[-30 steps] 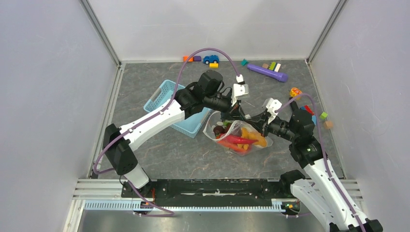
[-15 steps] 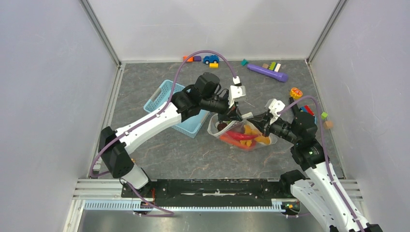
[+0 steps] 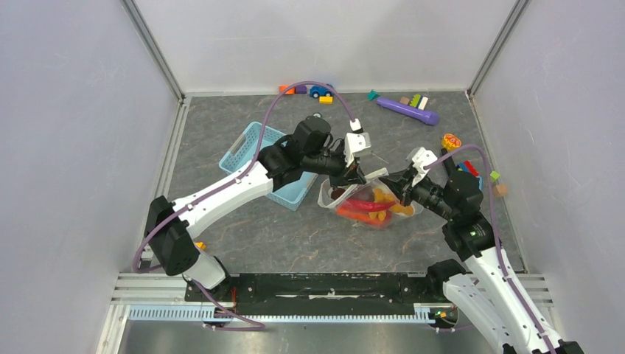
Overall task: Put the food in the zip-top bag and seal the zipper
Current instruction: Zip the zipper food storage bag at the center of the board.
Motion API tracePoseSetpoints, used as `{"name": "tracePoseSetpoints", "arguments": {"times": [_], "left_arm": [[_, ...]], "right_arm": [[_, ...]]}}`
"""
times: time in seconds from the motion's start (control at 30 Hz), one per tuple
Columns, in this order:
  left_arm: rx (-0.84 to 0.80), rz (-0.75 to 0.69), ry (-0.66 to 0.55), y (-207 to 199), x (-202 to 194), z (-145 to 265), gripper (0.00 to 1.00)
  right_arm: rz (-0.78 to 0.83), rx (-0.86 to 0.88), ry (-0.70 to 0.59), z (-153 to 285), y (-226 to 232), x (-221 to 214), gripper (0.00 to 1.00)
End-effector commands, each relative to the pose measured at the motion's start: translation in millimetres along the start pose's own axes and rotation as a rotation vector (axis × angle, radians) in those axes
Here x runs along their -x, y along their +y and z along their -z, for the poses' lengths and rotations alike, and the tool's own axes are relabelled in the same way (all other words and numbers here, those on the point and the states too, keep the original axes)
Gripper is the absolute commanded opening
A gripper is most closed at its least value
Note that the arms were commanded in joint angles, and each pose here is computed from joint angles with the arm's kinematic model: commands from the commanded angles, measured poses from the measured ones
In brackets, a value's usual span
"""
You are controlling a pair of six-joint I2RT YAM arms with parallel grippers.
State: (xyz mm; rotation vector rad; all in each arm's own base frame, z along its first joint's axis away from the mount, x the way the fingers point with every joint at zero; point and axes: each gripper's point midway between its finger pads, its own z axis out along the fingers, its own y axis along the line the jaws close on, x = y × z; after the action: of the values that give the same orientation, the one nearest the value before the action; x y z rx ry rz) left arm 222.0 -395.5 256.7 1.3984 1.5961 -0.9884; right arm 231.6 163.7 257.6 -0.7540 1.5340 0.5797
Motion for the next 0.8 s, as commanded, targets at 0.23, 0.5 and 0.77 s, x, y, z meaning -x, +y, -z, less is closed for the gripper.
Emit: {"name": "tracePoseSetpoints", "arguments": {"times": [0.23,0.5,0.77], "left_arm": [[0.07,0.097,0.041,-0.4,-18.7,16.6,0.02],[0.089,0.139,0.043,-1.8,-25.3,18.9,0.02],[0.09,0.191,0.029,-7.8,-33.2,19.9,0.02]], "right_arm": [[0.01,-0.219,-0.116,3.8,-39.6,28.6,0.0],[-0.015,-0.248,-0.111,2.8,-44.8,22.9,0.0],[-0.061,-0.307,-0.117,5.9,-52.5,21.2,0.0]]}}
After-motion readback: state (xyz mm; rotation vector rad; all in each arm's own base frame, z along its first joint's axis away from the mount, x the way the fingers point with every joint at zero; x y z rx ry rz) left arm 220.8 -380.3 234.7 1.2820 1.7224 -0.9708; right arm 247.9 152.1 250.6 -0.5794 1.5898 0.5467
